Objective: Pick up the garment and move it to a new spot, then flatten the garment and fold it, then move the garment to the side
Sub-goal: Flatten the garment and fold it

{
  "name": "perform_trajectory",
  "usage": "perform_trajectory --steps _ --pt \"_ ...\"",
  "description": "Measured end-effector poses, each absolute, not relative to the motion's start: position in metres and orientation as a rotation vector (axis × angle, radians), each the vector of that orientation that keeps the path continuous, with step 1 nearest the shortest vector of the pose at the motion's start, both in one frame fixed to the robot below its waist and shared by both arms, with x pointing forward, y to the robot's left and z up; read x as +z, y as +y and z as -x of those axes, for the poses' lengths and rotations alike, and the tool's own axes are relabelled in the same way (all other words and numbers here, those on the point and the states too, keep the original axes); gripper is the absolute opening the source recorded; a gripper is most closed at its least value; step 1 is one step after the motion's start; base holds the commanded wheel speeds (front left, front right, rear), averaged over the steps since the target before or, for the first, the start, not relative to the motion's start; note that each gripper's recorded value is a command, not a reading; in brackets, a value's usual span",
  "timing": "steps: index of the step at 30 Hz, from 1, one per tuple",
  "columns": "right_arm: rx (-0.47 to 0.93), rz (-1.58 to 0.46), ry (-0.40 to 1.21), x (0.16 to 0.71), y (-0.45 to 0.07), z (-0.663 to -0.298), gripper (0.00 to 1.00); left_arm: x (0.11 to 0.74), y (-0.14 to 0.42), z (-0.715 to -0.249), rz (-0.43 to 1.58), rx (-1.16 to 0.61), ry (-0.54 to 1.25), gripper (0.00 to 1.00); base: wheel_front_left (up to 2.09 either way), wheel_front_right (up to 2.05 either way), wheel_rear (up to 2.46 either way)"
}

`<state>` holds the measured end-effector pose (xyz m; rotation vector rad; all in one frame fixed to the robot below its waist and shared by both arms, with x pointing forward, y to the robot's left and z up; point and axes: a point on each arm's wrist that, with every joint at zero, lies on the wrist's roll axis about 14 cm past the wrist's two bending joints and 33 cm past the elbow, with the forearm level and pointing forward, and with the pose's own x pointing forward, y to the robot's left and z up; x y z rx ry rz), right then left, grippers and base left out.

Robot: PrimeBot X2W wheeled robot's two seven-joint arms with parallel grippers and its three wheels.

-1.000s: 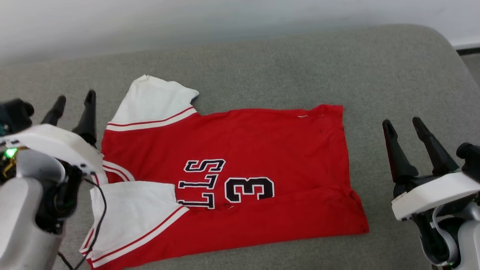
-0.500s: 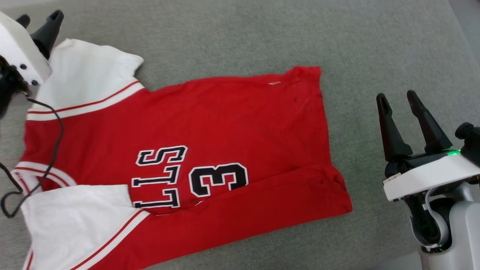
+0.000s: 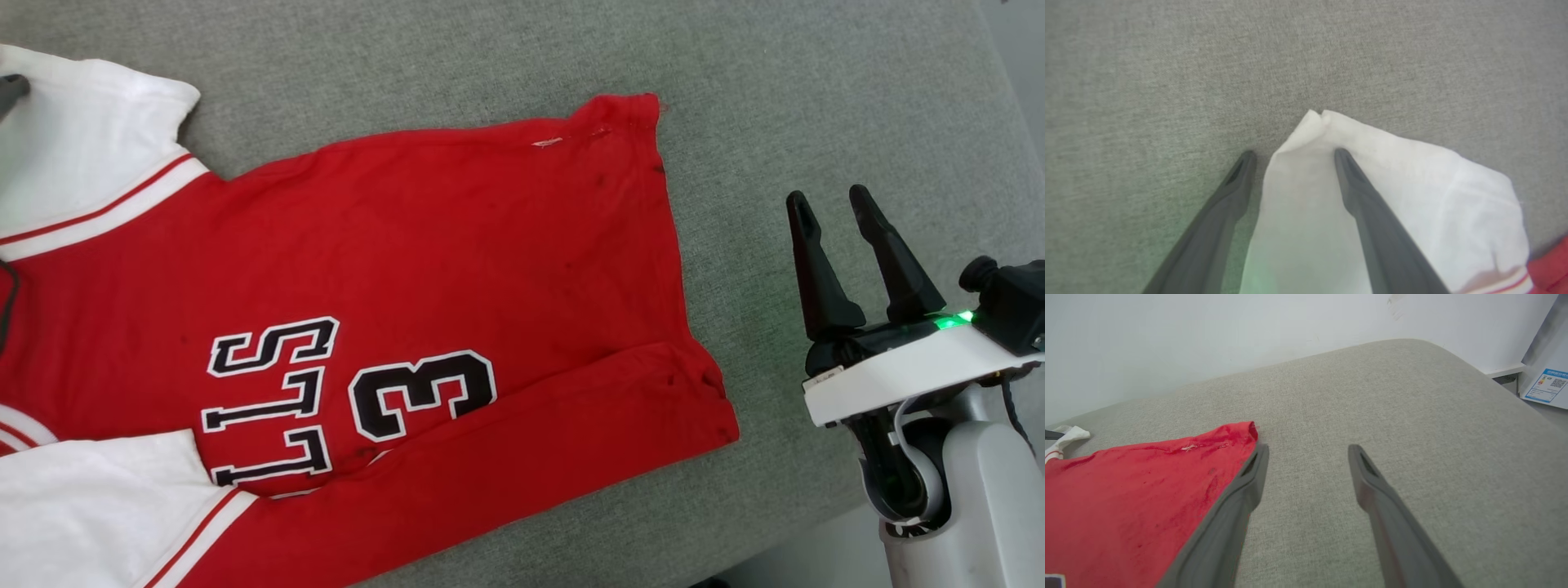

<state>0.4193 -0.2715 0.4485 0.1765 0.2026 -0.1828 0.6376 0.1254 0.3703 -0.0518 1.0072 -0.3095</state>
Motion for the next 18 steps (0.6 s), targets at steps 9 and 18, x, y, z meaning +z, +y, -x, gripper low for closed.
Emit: perform_trajectory --steps 9,18 --pt "-0.192 -0.211 0.236 0.439 -0.278 -0.420 1.00 0.359 0.120 -0.638 0.080 -0.290 1.019 0.00 0.00 0.00 0.00" --pt "-0.128 -0.289 0.423 0.415 -0.281 -0.436 1.00 0.404 0.119 -0.647 0.085 -0.279 0.819 0.00 0.00 0.00 0.00"
